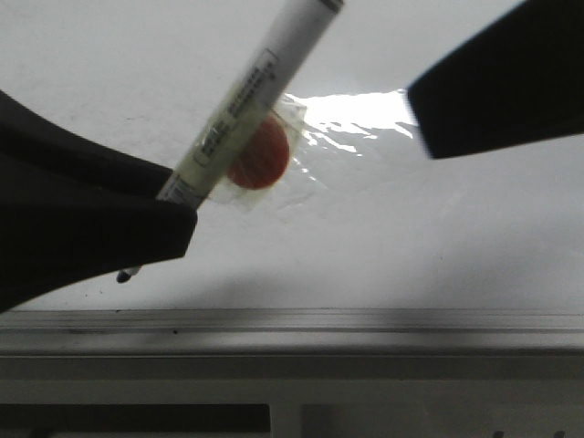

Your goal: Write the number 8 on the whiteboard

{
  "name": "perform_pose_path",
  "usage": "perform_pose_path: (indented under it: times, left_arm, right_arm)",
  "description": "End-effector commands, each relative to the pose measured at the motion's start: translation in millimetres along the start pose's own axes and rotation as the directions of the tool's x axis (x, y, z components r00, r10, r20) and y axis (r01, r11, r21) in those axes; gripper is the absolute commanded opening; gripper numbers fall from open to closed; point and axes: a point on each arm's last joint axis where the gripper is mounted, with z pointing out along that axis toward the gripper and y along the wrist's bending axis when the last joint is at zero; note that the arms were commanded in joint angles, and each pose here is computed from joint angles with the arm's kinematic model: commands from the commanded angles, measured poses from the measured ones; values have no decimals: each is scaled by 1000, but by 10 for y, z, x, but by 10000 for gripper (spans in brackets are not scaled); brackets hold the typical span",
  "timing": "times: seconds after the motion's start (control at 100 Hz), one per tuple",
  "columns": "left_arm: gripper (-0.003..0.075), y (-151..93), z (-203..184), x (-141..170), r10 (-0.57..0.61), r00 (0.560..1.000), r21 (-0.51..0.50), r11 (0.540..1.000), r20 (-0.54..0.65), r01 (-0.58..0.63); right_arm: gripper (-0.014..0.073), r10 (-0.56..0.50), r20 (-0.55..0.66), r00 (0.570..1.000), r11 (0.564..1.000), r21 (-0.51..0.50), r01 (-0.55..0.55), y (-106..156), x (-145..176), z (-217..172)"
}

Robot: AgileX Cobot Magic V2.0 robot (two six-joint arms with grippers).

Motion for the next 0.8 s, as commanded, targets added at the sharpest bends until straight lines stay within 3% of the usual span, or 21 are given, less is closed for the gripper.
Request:
perform_pose_path:
  times: [0.0, 0.06, 0.25, 0.65, 0.79]
  left_arm:
    - [-20, -7, 10, -159, 56, 994, 31, 998, 97, -59]
    - [-20, -8, 10, -159, 58, 994, 32, 998, 97, -61]
    - [-20, -8, 10, -159, 58, 994, 32, 998, 97, -61]
    - [-20, -5, 11, -146, 58, 995, 29, 998, 82, -61]
    - [-2, -2, 11, -146, 53, 995, 26, 998, 83, -56]
  right_arm:
    - [353, -21, 83, 996, 1000, 4, 21, -12, -288, 85]
    - [378, -21, 72, 997, 1000, 2, 21, -16, -342, 159]
    - [316, 11, 65, 998, 1000, -8, -10, -16, -426, 261]
    - [-9, 83, 89, 993, 996, -27, -81, -5, -452, 264]
    - [-66, 83, 97, 992, 996, -26, -81, -6, -459, 264]
